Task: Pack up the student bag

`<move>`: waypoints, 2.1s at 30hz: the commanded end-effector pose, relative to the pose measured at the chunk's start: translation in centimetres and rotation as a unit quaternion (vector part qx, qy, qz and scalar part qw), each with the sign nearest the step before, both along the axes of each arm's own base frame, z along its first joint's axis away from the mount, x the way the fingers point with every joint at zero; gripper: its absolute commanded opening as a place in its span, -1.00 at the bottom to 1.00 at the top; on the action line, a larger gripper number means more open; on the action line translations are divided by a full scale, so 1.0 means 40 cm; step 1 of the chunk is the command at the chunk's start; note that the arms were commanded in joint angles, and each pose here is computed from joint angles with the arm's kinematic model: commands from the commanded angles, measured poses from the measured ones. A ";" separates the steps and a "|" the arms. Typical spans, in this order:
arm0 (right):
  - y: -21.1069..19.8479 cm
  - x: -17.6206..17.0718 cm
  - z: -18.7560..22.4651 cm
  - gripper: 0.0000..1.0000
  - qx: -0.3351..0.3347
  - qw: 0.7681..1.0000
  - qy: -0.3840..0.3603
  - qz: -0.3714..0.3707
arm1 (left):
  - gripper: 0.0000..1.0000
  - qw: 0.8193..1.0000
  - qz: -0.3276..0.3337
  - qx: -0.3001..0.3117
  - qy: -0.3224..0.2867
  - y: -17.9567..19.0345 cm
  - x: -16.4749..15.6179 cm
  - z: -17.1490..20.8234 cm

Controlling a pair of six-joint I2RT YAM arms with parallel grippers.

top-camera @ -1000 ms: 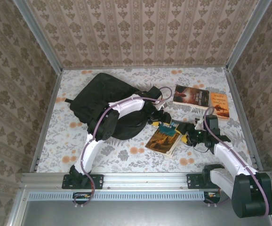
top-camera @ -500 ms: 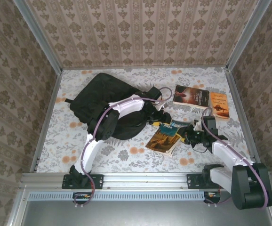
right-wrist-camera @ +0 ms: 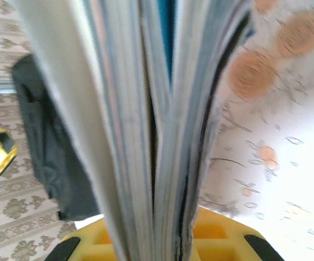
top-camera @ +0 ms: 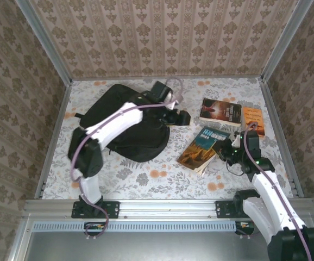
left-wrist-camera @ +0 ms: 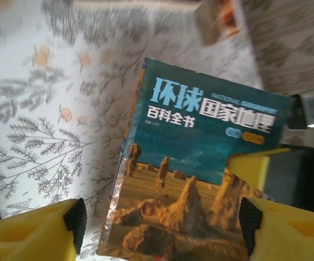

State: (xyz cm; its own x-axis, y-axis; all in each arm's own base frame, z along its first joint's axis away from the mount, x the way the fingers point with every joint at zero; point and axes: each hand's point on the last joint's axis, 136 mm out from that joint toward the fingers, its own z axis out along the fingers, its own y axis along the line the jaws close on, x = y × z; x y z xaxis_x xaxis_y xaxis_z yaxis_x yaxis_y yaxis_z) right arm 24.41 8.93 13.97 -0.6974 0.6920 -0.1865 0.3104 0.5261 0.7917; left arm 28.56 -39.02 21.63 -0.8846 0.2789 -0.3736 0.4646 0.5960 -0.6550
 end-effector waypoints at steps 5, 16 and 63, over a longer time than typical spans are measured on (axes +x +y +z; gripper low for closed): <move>0.061 0.061 0.314 -0.79 0.035 0.982 -0.177 0.046 | 0.57 0.994 0.094 -0.040 -0.031 0.194 0.046 0.080; 0.188 0.100 0.477 -0.82 0.105 0.959 -0.235 0.120 | 0.64 0.968 0.111 -0.224 0.020 0.189 0.021 0.148; 0.179 0.137 0.362 -0.83 0.059 0.976 -0.183 0.099 | -0.46 0.964 0.041 -0.259 -0.038 0.146 -0.060 0.216</move>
